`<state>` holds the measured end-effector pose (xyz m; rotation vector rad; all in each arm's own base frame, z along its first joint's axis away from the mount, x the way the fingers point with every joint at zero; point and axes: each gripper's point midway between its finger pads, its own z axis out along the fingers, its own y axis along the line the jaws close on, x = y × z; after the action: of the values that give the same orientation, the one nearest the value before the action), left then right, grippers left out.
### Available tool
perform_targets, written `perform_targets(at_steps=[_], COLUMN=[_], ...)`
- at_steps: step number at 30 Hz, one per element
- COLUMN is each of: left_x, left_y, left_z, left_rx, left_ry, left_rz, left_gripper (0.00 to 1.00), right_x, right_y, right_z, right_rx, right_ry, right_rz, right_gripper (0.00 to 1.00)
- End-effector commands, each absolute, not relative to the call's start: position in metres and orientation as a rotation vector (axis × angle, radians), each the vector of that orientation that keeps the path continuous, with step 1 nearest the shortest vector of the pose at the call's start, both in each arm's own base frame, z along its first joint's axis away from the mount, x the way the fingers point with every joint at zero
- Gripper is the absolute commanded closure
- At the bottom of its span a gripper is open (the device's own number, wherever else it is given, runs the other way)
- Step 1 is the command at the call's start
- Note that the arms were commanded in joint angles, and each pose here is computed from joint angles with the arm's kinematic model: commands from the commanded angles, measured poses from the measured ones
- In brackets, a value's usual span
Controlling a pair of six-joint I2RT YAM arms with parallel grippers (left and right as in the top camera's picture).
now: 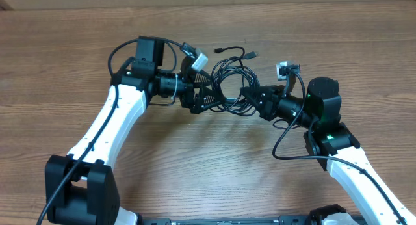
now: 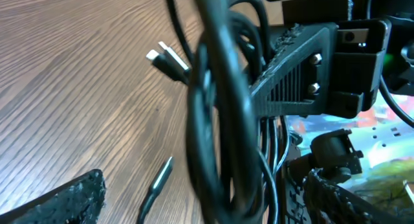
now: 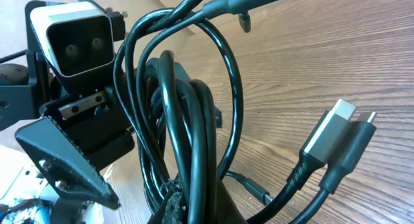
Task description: Untangle cables
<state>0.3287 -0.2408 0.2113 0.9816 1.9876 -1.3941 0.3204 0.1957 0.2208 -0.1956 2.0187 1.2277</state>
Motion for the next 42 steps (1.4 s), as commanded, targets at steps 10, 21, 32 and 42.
perform_targets(at_steps=[10,21,32,42], left_x=[0.320,0.326,0.342,0.334], left_y=[-0.256,-0.253,-0.225,-0.206], left_z=[0.236,0.230,0.179,0.155], left_rx=[1.058,1.046,1.080,1.200], left_ry=[1.883,1.917,2.141,2.217], left_rz=[-1.404,-1.350,-0.966,-0.795], left_gripper=[0.67,0.96,0.96,0.96], right_x=[0.318,0.322,0.318,0.319], right_y=[0.200,0.195,0.190,0.189], right_z=[0.232,0.222,0.203,0.203], right_rx=[-0.234,-0.191,-0.292,-0.455], right_ry=[1.989,2.028,2.069,2.005], right_rz=[1.262,1.216,1.103,0.989], right_gripper=[0.96,0.88,0.25,0.23])
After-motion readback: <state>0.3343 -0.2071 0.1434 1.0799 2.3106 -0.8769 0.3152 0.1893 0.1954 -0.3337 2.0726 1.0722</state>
